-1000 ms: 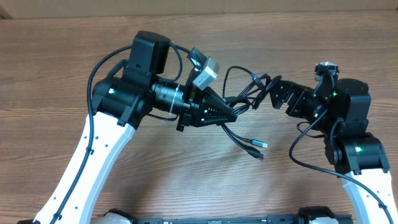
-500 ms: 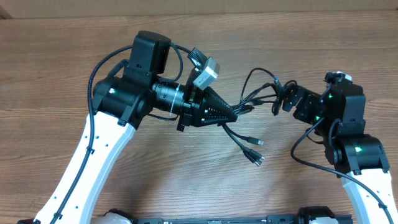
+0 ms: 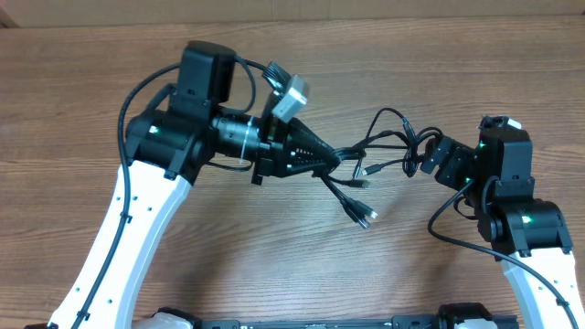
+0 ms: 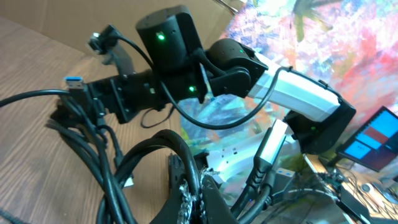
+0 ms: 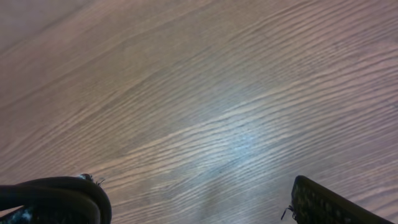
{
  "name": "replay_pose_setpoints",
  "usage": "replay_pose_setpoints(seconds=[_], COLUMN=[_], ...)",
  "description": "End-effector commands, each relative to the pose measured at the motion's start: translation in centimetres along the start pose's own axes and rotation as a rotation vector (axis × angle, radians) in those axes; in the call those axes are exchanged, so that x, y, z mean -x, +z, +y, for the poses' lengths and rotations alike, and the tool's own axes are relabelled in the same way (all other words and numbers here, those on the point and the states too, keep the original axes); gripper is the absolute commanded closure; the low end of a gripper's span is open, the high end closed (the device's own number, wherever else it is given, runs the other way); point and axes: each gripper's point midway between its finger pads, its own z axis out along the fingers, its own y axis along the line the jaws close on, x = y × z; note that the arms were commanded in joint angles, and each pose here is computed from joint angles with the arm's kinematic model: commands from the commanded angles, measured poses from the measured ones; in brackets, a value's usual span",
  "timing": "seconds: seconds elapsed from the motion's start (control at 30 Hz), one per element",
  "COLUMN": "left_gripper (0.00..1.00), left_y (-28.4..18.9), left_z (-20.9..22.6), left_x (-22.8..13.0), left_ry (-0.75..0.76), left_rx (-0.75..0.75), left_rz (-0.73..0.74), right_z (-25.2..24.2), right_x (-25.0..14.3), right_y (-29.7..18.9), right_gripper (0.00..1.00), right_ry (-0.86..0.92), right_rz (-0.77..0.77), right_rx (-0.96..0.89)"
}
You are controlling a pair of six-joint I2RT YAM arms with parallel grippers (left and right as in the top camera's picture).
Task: Untangle cables
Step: 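Pull the cable strands apart between the left and right grippers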
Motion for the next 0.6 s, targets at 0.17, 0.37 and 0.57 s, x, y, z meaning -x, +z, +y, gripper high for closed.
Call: replay_pose_setpoints(seconds=[0.17, 0.37, 0.57], left_gripper=[0.96, 0.96, 0.96], left_y=[-1.4, -3.1, -4.3], left_z=[-1.0, 0.0, 0.7], left_x=[1.4, 1.8, 2.1], left_ry=[0.033, 0.027, 0.023], left_rx=[-0.018, 0.035, 0.071], left_rz=[-0.043, -0.073, -0.094], right_z=[-1.3, -1.5, -1.9], right_x=[1.1, 0.8, 0.2], right_y=[-0.4, -0.4, -0.5], right_gripper=[0.03, 0.03, 0.03], right_ry=[0.006, 0.003, -0.001], right_rz=[-0.044, -0.032, -0.007], right_rx=[-0.081, -0.089, -0.107])
